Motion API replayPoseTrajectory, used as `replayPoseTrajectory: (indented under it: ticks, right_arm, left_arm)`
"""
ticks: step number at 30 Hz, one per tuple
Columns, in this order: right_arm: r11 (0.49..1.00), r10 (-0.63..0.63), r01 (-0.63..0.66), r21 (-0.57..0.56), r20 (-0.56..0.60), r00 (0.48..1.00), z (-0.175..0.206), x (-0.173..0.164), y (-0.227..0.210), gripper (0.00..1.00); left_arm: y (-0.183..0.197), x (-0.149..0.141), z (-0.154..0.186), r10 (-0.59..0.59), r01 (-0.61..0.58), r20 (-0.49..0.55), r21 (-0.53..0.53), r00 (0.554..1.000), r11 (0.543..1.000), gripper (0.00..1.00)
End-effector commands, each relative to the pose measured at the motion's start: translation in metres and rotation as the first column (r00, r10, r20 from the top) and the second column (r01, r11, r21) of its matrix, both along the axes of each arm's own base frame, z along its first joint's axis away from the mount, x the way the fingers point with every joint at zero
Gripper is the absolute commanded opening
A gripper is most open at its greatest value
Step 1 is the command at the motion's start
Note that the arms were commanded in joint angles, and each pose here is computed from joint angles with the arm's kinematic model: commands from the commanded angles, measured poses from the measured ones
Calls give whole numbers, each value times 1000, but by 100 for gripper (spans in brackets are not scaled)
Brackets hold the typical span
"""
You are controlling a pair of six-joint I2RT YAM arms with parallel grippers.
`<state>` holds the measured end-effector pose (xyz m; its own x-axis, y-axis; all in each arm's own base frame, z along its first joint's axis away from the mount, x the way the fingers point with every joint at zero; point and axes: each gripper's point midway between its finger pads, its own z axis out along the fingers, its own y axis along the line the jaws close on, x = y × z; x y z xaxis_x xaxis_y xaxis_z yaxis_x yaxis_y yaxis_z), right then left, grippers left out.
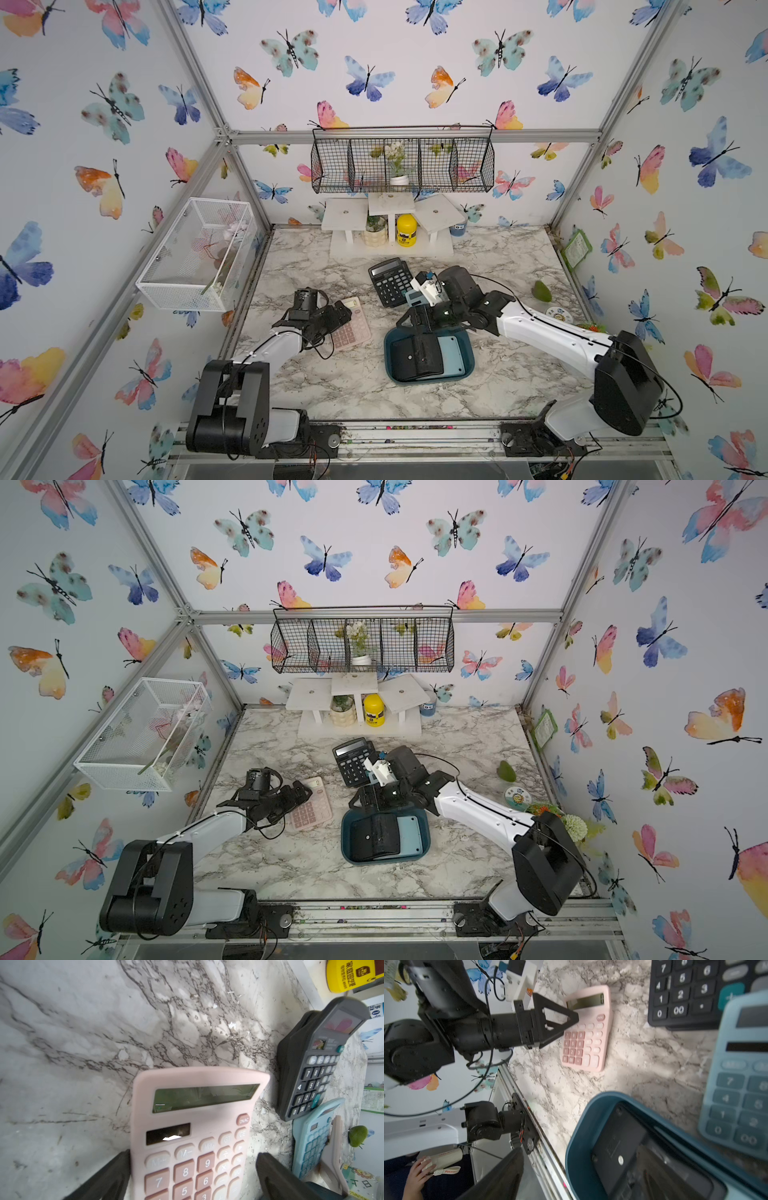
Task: Put the calculator in the storage box
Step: Adjust the calculator at the center of the board.
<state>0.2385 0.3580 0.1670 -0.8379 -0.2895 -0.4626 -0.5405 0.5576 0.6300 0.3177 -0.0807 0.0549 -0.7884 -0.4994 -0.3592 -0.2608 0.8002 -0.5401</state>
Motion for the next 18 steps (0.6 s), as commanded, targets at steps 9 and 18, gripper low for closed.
replayPoseTrajectory:
  ticks: [9, 18]
  right_arm:
    - [985, 113, -103, -140, 65, 992, -38, 70, 63, 77]
    - [980, 153, -154, -125, -22, 988, -80, 67, 96, 69]
  left_arm:
    - [25, 15, 17, 98, -102, 76, 58, 992, 993, 63]
    - [27, 46, 20, 93, -99, 90, 64, 992, 993, 36]
